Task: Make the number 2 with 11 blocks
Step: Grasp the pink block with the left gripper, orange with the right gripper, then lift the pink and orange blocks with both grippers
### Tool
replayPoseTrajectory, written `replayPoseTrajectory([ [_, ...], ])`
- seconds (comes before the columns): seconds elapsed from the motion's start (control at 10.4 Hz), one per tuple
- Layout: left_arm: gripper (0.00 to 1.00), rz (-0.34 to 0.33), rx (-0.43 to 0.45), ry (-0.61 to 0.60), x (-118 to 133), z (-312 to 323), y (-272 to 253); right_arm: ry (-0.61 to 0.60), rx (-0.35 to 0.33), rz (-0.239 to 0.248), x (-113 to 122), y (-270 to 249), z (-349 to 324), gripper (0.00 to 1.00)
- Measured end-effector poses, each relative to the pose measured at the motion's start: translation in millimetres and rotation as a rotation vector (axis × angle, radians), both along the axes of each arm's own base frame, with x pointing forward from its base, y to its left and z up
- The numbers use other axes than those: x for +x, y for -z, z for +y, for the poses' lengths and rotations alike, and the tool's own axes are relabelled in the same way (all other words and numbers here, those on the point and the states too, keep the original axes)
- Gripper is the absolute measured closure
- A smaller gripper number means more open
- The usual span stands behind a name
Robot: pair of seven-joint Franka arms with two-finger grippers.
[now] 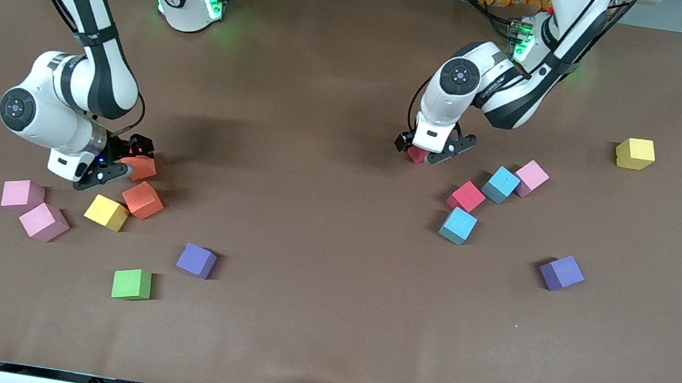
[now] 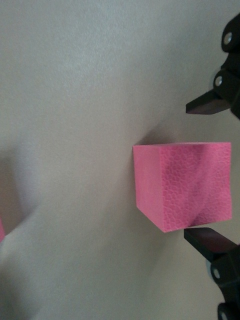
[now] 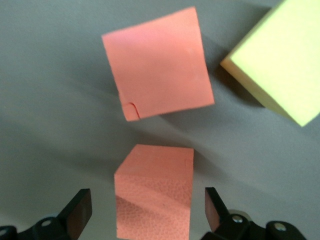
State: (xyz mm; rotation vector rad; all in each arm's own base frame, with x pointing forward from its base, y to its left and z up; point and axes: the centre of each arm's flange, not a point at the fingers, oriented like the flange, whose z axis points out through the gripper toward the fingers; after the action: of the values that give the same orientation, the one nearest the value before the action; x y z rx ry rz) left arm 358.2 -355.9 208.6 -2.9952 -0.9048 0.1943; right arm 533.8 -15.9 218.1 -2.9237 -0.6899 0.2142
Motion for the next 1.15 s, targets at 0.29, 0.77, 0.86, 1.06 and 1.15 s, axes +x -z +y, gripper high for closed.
replayPoseTrajectory([
  [0.29, 0.1, -0.016, 0.023, 0.058, -2, 0, 7, 0.036, 0.011, 0.017, -13, 12, -7, 0.0],
  [0.77, 0.38, -0.045, 0.044, 0.156, -12, -12, 11, 0.055, 0.015, 0.001, -16, 16, -8, 0.08],
  [0.86, 0.38, -0.047, 0.046, 0.188, -21, -24, 8, 0.055, 0.013, -0.008, -15, 15, -8, 0.23],
  [1.06, 0.4, -0.049, 0.069, 0.264, -36, -55, -3, 0.054, 0.012, -0.018, -13, 13, -8, 0.41],
  [1.15, 0.4, -0.059, 0.07, 0.301, -43, -69, -9, 0.05, 0.013, -0.024, -11, 12, -7, 0.42],
])
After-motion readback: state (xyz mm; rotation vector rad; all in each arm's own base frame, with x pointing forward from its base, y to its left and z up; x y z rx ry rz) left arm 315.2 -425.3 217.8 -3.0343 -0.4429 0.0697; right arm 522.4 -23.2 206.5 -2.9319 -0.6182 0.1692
